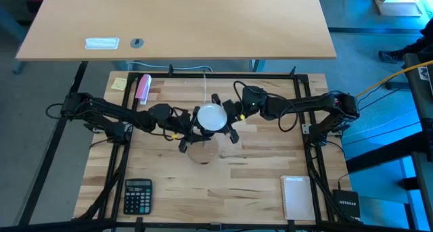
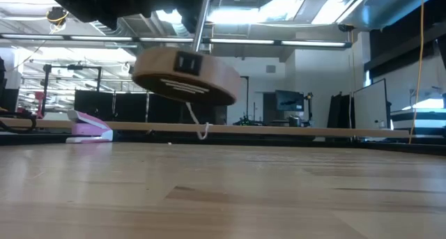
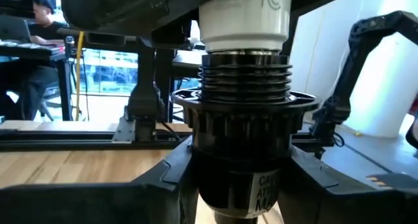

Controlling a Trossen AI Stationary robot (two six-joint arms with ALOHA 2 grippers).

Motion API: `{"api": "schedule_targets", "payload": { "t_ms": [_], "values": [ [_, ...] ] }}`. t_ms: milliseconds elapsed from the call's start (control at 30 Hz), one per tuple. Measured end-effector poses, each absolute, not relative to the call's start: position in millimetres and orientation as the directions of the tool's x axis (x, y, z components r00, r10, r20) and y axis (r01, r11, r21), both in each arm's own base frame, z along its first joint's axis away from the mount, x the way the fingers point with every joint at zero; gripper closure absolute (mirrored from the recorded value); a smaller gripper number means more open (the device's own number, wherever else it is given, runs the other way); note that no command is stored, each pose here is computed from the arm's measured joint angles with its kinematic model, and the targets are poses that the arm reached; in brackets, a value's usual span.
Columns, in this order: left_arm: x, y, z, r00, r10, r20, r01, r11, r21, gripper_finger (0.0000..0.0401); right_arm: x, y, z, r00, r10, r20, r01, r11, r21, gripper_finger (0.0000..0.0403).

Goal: Screw lightbulb
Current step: Remove the white lightbulb from the brown lamp

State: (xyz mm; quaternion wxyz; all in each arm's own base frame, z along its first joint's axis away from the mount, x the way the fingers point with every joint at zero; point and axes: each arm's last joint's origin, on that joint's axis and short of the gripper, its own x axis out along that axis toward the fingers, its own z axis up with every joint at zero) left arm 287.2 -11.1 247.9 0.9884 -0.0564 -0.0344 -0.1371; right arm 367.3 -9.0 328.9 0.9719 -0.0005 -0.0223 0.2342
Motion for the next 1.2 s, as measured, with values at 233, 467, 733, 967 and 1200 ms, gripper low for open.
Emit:
{"api": "schedule_targets", "payload": {
  "t_ms": [233,467,733,967,1200],
  "values": [
    [287.4,-8.4,247.5,0.970,-0.232,0.079,0.239,0.965,-0.106,0.0263,367.8,-10.1,329.5,0.907,0.419,0.050,-0.419,0.908,-0.009,0.0252],
    [287.8,-2.5,243.6,0.986,-0.163,0.024,0.165,0.980,-0.115,0.0261,369.4,-11.3,336.6,0.917,0.399,0.011,-0.399,0.917,0.020,0.0252],
    [288.0,-1.9,242.4,0.990,-0.142,0.013,0.142,0.985,-0.099,0.0260,370.3,-11.7,344.4,0.925,0.379,-0.039,-0.378,0.926,0.018,0.0252],
    [288.0,-1.7,241.4,0.990,-0.140,0.011,0.140,0.985,-0.100,0.0262,370.4,-12.2,342.1,0.930,0.362,-0.067,-0.362,0.932,0.016,0.0252],
    [287.9,-1.6,241.1,0.990,-0.137,0.018,0.138,0.986,-0.098,0.0260,371.6,-12.5,339.6,0.937,0.338,-0.088,-0.338,0.941,0.007,0.0240]
  ]
}}
